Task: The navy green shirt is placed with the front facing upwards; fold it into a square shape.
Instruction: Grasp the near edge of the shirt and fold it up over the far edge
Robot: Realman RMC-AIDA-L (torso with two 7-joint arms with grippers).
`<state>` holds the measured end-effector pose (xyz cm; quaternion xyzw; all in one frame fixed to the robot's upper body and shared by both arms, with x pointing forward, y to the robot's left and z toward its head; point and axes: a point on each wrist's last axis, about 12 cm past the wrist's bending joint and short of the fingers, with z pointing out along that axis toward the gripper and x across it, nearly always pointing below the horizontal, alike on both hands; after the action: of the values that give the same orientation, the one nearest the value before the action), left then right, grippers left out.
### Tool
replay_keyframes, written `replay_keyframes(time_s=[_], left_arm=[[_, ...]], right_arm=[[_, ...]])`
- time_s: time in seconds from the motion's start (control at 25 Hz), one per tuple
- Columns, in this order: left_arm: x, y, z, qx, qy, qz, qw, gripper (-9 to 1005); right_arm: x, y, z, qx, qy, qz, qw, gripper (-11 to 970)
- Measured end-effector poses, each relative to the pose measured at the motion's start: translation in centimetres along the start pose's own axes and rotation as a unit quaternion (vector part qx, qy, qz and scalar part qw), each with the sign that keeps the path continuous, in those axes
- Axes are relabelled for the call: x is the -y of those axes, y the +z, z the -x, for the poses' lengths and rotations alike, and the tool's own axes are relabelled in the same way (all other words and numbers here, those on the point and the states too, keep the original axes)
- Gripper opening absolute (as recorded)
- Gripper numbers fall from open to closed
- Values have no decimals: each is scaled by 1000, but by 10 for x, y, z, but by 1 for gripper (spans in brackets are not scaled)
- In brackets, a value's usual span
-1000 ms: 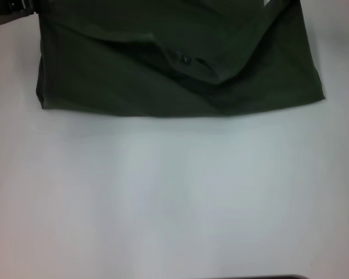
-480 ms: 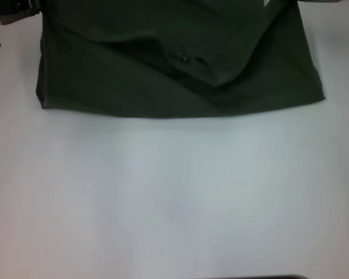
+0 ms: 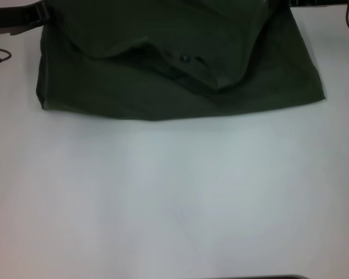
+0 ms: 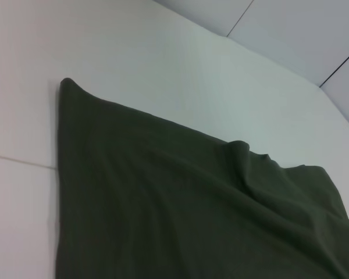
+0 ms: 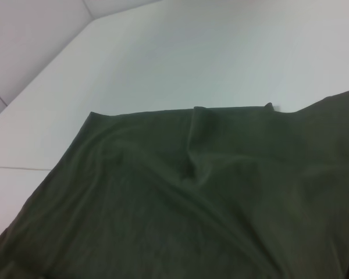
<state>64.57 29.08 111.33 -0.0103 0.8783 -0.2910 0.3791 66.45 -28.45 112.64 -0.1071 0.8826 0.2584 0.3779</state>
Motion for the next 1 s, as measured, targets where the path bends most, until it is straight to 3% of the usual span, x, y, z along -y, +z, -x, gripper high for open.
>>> replay_keyframes(time_s=[0.68,0.8,0.88,1.0], left_arm=[[10,9,-15,-13,1,-13,1000,110],[11,8,-14,-5,-2,-17,1000,113],[12,7,-13,5,-5,-21,1000,301],[13,5,-11,18,-4,-30,999,367]], right_arm=[[-1,3,-10,-8,1,-4,1000,100],[0,3,-11,-10,-3,-5,1000,215],[1,2,-11,-10,-2,-9,1000,291],[5,-1,-11,-4,-3,-16,1000,374]])
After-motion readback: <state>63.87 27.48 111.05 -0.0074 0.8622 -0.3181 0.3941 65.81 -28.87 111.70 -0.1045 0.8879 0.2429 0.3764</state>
